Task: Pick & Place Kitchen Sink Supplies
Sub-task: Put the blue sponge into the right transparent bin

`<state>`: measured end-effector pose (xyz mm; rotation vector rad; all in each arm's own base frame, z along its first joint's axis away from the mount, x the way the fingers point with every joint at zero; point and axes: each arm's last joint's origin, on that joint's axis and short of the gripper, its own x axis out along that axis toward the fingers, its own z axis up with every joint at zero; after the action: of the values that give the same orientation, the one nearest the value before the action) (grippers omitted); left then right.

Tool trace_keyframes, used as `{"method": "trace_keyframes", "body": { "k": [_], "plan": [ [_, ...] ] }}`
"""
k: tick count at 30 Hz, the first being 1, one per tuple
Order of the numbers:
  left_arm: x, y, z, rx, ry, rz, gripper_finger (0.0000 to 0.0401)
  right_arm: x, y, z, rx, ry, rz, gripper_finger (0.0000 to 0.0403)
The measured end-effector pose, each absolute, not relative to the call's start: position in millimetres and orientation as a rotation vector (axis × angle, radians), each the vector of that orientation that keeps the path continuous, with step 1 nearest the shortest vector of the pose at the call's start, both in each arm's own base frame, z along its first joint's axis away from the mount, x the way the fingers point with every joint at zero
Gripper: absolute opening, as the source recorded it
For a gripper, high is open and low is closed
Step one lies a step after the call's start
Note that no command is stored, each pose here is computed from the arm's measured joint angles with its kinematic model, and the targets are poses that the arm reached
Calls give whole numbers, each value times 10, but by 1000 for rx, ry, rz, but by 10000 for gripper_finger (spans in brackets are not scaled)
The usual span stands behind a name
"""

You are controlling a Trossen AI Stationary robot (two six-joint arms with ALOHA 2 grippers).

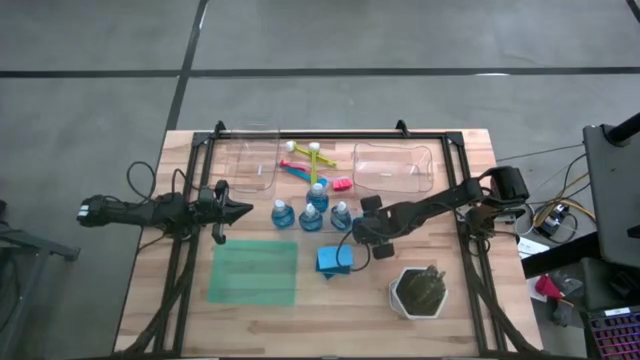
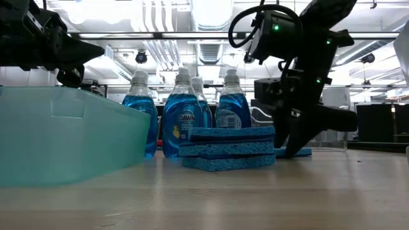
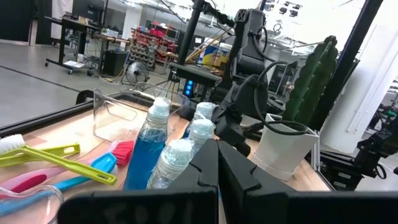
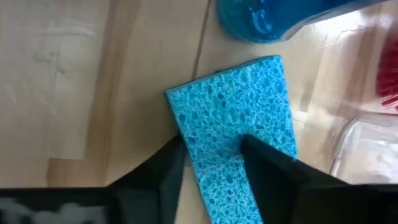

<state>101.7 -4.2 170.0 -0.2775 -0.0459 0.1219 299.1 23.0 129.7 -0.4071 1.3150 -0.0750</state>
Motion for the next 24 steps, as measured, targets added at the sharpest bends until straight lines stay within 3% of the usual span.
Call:
{"method": "trace_keyframes", "body": {
  "k": [7, 24],
  "plan": [
    [1017, -42, 1700, -277, -46, 122, 0, 3048, 222, 1337, -387, 1290, -100, 21],
    [1017, -42, 1698, -277, -45, 122, 0, 3195, 347, 1834, -325, 1381, -118, 8]
  ]
}}
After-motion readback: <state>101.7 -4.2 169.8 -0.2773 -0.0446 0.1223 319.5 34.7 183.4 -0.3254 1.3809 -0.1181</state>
